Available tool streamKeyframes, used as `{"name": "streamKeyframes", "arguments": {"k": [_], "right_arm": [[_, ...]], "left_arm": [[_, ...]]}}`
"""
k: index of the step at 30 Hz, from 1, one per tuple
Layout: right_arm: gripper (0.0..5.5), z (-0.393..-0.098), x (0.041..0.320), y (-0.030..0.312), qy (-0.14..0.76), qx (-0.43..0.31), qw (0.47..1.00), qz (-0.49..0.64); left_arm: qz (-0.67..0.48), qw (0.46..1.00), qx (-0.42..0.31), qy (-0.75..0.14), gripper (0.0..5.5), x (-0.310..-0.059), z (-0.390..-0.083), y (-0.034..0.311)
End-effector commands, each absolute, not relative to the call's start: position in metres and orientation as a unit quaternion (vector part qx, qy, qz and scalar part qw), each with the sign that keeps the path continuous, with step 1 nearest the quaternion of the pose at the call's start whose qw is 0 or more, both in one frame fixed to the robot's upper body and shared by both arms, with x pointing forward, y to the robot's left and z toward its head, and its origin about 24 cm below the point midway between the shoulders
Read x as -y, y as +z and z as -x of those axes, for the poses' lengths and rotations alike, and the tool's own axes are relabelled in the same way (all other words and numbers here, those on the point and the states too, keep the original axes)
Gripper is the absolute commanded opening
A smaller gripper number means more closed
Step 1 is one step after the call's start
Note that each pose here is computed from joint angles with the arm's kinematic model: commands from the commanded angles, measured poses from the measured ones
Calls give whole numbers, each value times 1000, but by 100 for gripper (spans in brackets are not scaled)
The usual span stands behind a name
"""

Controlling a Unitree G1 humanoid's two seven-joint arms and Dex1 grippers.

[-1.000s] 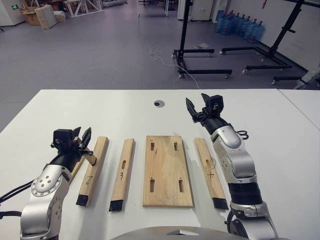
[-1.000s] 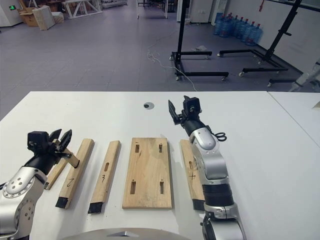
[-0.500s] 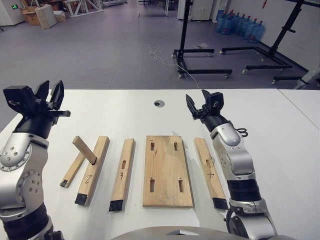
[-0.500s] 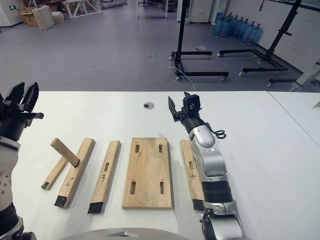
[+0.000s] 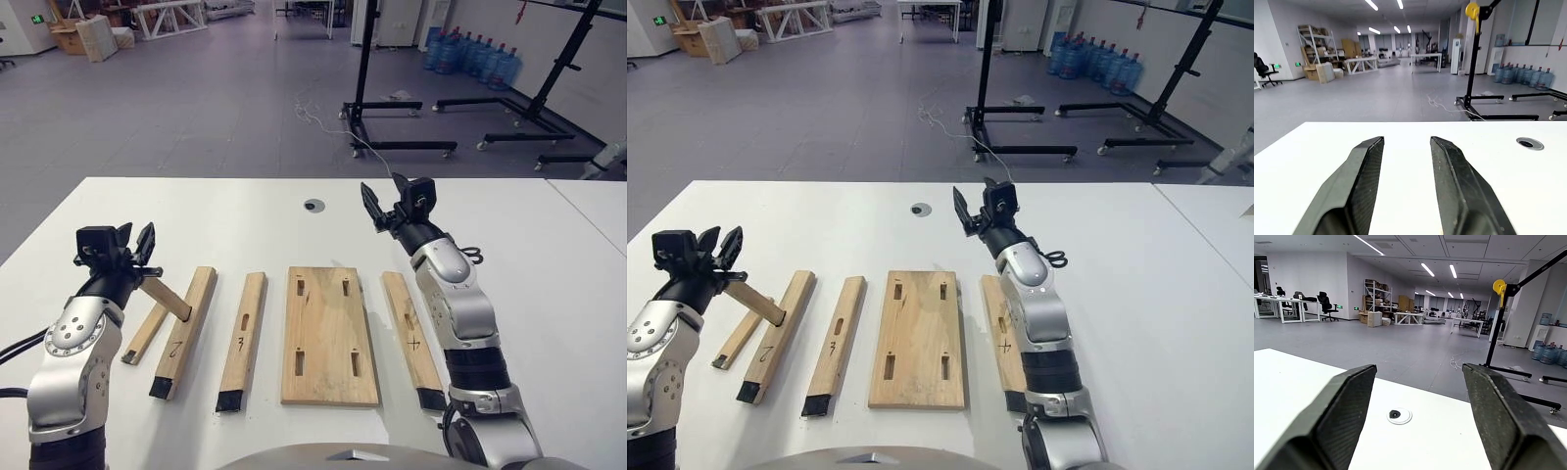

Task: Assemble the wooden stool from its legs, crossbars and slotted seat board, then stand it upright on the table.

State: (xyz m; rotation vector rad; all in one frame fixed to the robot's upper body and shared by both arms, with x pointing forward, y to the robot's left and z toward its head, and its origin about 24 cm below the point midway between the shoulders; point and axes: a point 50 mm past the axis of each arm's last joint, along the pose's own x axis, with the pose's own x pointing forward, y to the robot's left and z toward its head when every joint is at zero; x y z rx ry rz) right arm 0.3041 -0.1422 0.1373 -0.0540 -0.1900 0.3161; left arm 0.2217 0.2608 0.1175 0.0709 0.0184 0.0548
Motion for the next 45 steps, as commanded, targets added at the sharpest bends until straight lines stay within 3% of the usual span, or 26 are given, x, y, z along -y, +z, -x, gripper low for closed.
{"name": "streamKeyframes", "arguments": {"k": [1, 10, 14, 17, 19, 23, 27, 31, 40, 45], "right_arm": [[324, -304, 144, 144, 153, 99, 983, 20], [324, -300, 145, 141, 141, 99, 985, 16], [324, -298, 147, 138, 134, 95, 986, 17], [324, -295, 149, 135, 124, 92, 988, 14], [324, -291, 151, 132, 118, 86, 989, 13], [324, -284, 150, 123, 107, 72, 992, 10], [324, -279, 153, 118, 96, 58, 994, 10], [324, -278, 156, 115, 92, 47, 995, 16], [324, -276, 151, 114, 102, 38, 994, 16], [324, -277, 149, 116, 105, 42, 993, 15]], "left_arm": [[-12, 998, -51, 30, 169, -262, -219, 104], [-16, 997, 68, 22, 169, -255, -231, 180], [-34, 994, 89, 55, 169, -278, -226, 199], [-85, 990, -3, 110, 169, -320, -210, 170], [-70, 991, -72, 84, 199, -331, -195, 141], [-11, 982, -186, -19, 255, -312, -151, 85], [38, 972, -219, -75, 312, -292, -131, 69], [12, 960, -272, -65, 358, -286, -127, 54], [-13, 959, -266, -93, 358, -260, -140, 63], [-51, 937, -333, -89, 358, -259, -128, 39]]}}
